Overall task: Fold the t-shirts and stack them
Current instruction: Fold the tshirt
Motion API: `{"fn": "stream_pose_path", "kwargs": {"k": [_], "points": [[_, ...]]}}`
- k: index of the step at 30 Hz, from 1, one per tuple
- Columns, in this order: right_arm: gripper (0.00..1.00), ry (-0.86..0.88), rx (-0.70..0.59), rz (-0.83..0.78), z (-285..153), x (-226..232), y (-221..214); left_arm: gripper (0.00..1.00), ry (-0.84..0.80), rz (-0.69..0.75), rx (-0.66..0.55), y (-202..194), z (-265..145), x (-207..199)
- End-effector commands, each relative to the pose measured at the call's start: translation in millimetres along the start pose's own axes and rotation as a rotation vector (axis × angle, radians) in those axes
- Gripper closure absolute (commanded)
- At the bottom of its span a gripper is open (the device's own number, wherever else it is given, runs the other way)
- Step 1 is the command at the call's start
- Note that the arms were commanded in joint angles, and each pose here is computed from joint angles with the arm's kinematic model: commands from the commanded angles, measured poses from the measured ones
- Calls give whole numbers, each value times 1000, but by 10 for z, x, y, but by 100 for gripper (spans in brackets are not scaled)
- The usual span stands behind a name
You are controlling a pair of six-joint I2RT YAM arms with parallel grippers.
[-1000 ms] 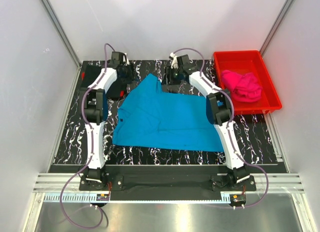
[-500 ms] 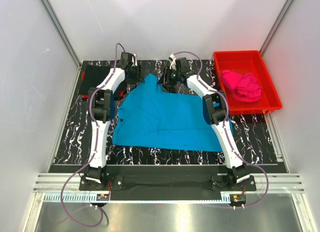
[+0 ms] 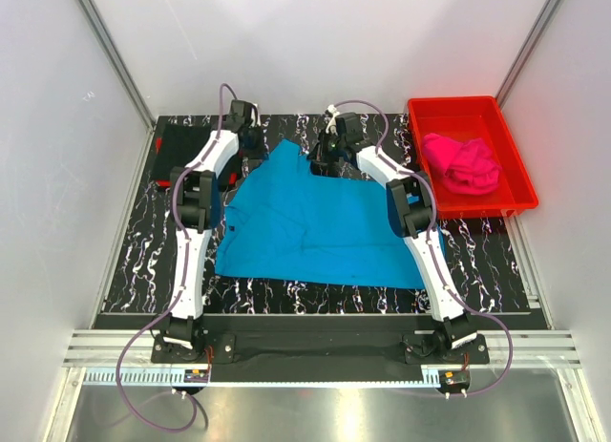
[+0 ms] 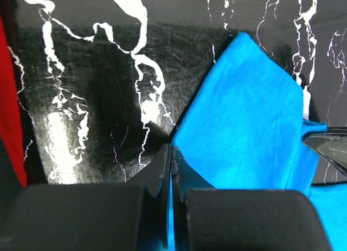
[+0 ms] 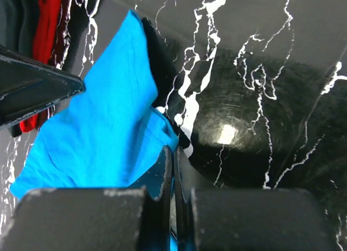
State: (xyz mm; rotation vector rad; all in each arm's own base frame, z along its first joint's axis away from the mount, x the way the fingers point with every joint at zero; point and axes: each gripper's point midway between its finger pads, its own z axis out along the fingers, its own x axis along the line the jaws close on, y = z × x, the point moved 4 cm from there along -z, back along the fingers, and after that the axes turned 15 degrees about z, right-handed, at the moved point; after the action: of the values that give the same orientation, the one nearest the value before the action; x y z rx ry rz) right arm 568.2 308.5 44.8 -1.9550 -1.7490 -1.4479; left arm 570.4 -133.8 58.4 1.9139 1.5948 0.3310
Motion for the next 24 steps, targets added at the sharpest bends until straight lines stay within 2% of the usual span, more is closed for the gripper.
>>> {"fn": "stream_pose_path", "kwargs": {"k": [1,5,8,20,21,24], "points": [[100,27,-158,-61,-278,368,425,100,23,-57,-71,221,-137,127],[100,-8,-173,-25,-322,257,443,100,-25,-206,-108,264,-213,294],[100,11,-166,-20,-325,274,419,100,-69,-238,-151,348,-303,294],[100,151,-222,-114,-515,642,601,100,-246,-155,-254,618,-652,10],[100,161,-225,-124,-533,674,617,98,-255,-151,-256,623,-672,-5],[100,212,-201,-148,-578,782,605,77,-214,-150,-253,607,-725,30]]}}
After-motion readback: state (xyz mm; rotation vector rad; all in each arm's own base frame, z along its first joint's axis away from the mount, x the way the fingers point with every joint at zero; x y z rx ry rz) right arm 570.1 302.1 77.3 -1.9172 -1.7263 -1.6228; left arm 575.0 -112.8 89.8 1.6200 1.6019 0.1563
